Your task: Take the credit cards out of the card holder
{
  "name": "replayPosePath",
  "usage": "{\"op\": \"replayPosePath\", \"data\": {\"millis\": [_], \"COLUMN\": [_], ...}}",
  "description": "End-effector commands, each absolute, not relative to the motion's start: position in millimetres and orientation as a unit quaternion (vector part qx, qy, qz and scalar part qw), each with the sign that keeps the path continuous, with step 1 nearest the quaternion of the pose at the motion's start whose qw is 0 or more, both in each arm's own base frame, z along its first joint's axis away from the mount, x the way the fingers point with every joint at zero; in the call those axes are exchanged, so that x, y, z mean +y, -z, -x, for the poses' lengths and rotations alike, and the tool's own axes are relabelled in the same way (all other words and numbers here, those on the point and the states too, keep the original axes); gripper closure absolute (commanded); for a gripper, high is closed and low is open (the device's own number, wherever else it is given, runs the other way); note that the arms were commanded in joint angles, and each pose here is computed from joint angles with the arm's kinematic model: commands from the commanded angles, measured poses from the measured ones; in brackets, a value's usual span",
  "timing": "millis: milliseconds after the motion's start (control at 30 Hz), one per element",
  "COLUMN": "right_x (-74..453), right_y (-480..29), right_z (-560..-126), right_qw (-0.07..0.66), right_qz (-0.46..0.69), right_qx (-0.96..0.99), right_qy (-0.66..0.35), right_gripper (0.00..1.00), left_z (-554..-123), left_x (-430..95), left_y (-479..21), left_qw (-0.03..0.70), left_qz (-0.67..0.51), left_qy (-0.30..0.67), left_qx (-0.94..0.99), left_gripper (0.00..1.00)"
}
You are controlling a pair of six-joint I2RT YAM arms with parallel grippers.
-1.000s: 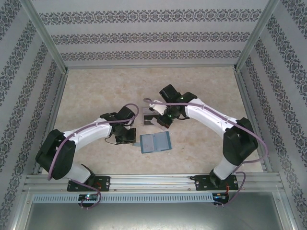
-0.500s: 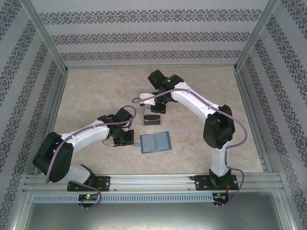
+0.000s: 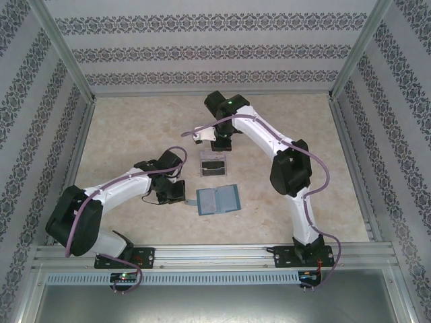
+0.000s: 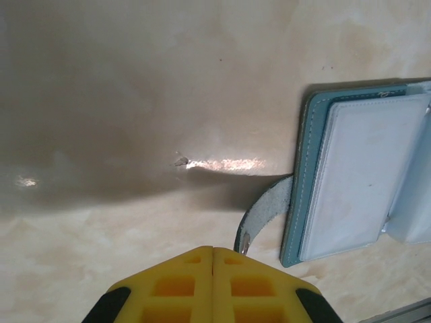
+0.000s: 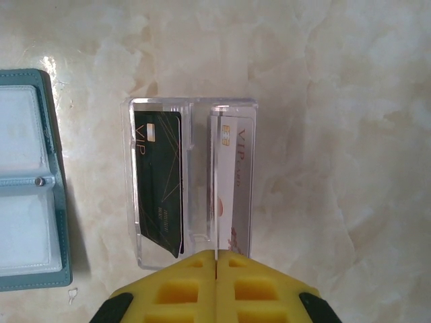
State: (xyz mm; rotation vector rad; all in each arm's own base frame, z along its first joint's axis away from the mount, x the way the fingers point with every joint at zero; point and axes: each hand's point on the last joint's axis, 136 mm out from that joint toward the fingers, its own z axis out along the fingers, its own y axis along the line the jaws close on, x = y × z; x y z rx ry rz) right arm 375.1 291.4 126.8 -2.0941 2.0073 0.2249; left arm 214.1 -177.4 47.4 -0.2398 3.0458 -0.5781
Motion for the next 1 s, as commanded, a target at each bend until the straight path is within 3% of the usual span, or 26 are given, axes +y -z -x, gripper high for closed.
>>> {"op": "replayPosePath", "data": {"millis": [0,300,500,633,967], "right_x": [292,297,297,292,298], "right_y": [-124,-110,-107,-111,-134], "right_z": [-370,-371,-366,-378,-380], "right_qw": [0.097,0.079,0.07,0.082,0.127], "right_qz": [0.724,0.726,0.726,0.719,0.69], "right_qx": [0.676,0.676,0.675,0.686,0.71], "right_qy": [-0.092,-0.103,-0.11,-0.078,-0.06], "right_gripper": [0.98,0.95,0.88,0.79,0.78], "left_z": [-218,-218,-218,-219,-224], "left_x": [-176,-173,-173,-174,-182], "left_y": [-51,-52,-52,-52,-55], "left_qw": [0.021,0.021,0.02,0.02,0.019], "left_qz": [0.082,0.085,0.086,0.083,0.076], "left_qy": [0.19,0.188,0.189,0.189,0.203], "left_qx": [0.978,0.978,0.978,0.978,0.976], "left_gripper": [0.95,0.95,0.95,0.95,0.95]}}
